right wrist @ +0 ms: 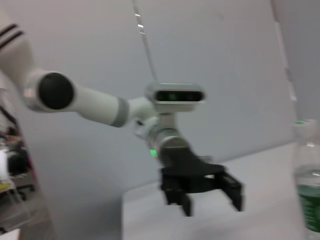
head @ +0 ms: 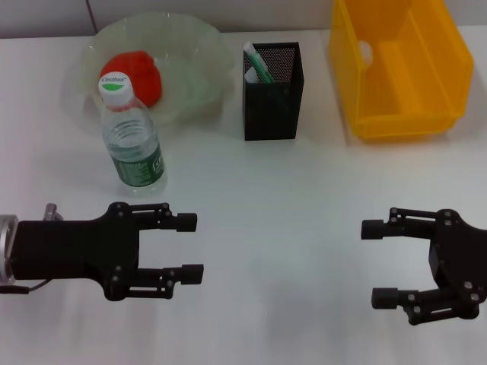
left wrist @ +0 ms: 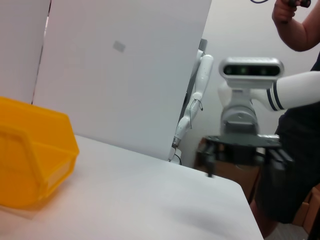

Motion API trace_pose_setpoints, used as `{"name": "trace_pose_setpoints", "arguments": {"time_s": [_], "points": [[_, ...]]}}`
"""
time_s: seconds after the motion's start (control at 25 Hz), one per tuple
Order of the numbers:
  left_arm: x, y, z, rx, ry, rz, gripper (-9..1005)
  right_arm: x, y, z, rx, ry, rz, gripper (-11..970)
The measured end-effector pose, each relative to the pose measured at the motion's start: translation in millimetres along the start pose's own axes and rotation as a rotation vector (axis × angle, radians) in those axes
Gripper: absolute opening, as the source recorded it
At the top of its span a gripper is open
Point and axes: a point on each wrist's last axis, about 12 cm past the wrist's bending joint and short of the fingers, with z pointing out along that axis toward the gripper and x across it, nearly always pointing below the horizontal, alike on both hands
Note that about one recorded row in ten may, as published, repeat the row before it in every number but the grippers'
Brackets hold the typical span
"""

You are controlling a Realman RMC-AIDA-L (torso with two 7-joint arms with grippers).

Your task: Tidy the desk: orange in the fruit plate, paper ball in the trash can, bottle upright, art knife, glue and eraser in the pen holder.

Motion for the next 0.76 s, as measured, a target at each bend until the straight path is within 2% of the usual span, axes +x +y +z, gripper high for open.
{"name": "trace_pose_setpoints", "arguments": {"time_s": [0.76], "points": [[-4.6,3.3,1.1,-0.017,-0.027,0.008,735,0.1,0.9,4.1,-0.015,-0.018,-0.03,834]]}}
